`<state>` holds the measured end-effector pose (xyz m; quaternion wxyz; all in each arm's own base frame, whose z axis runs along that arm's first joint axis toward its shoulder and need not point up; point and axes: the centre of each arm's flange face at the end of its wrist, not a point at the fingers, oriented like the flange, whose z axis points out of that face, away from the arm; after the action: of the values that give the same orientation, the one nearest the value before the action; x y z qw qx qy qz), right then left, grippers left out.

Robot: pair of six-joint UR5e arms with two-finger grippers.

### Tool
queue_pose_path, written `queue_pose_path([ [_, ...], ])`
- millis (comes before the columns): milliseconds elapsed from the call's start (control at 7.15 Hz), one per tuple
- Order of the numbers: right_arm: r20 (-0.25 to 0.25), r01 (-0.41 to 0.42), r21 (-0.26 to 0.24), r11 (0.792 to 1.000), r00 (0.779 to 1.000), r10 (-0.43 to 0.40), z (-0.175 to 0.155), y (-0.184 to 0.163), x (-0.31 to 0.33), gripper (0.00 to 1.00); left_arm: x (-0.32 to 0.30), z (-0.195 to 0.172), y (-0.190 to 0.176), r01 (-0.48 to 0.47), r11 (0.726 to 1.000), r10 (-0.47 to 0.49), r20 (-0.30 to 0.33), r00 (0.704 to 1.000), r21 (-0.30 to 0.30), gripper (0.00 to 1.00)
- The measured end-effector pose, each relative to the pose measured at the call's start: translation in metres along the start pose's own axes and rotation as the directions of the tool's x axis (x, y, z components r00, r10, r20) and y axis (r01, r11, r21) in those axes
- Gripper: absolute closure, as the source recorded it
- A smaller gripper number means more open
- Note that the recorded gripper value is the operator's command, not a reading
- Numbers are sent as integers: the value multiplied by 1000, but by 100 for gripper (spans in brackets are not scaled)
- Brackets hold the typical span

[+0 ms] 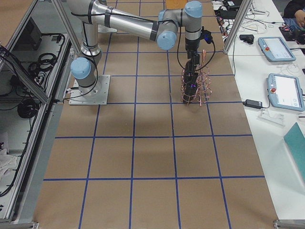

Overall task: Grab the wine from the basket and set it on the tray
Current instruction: 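Lower the right gripper over the bottle nearest the robot in the basket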

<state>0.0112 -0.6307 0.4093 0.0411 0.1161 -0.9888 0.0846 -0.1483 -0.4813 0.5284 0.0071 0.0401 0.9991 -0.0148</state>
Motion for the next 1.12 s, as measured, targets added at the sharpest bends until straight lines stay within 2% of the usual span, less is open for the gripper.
queue_pose_path([
  [420,5,-21,-25,999,1000,21,16,-1,1,11,0,0,0,0,1000,0,0,1000,0,0],
  [979,15,-27,-77,997,1000,28,22,4,-1,14,0,0,0,0,1000,0,0,1000,1,0],
  [1119,19,-26,-89,996,999,28,22,6,-1,20,0,-1,0,0,1000,0,0,1000,1,0],
])
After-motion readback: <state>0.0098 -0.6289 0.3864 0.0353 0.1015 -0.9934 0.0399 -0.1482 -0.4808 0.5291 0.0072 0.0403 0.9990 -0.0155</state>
